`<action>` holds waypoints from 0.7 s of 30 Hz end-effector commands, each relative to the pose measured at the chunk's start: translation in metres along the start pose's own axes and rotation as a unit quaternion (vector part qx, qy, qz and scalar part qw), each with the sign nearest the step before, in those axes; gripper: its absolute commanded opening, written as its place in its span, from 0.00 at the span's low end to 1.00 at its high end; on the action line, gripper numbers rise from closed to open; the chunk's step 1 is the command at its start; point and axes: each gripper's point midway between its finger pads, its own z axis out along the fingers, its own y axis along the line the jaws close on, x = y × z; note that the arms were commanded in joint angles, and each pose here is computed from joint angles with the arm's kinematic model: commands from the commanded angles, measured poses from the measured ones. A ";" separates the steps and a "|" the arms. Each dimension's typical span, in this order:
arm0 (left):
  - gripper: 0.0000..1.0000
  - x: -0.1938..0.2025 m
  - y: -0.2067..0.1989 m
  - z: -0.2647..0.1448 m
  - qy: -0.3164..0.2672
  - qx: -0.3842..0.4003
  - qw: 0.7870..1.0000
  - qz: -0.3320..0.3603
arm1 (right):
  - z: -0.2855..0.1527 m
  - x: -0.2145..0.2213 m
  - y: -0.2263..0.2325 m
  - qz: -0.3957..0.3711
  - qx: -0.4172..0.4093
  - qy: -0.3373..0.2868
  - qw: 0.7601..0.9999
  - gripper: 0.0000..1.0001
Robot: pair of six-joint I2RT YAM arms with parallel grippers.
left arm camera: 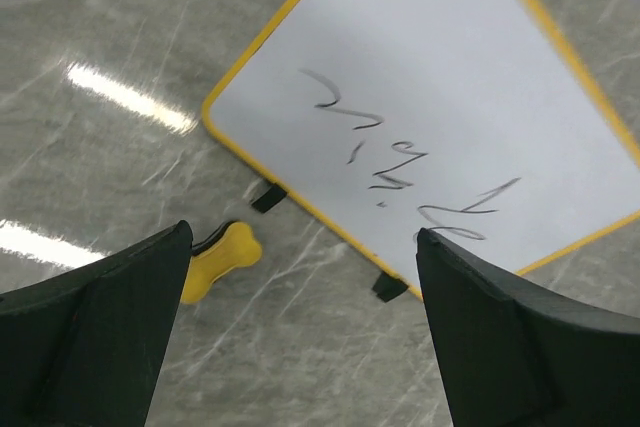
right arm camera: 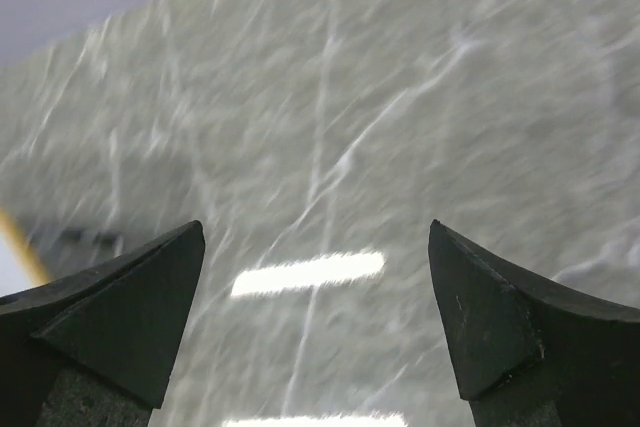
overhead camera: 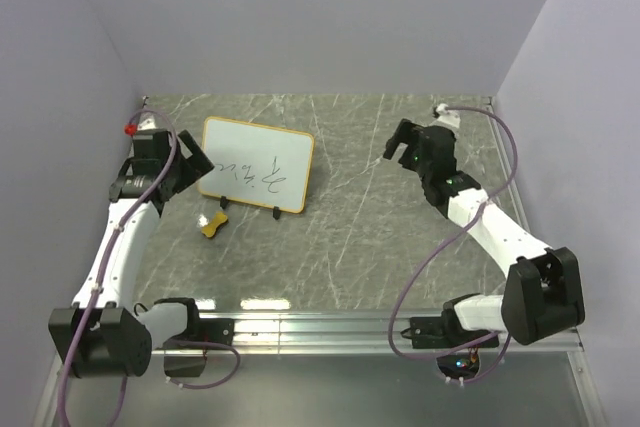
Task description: Erase the whiteboard
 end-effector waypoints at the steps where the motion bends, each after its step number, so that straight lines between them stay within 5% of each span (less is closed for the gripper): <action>1: 0.99 0.034 0.035 0.013 0.058 -0.075 0.996 0.001 | -0.022 0.006 0.041 0.012 -0.043 0.094 0.995 1.00; 6: 0.99 0.068 0.061 0.017 0.095 -0.111 0.989 0.002 | -0.034 0.041 0.035 0.019 -0.026 0.205 0.978 1.00; 8: 0.99 0.069 0.057 0.016 0.089 -0.101 0.991 0.004 | -0.049 0.071 0.043 0.067 -0.093 0.263 0.958 1.00; 12: 0.98 0.084 0.058 0.026 0.123 -0.100 0.987 0.004 | -0.063 0.101 0.035 0.120 -0.132 0.294 0.939 1.00; 21: 0.94 0.108 0.066 0.069 0.148 -0.108 0.982 0.052 | -0.071 0.107 0.030 0.071 -0.135 0.326 0.933 1.00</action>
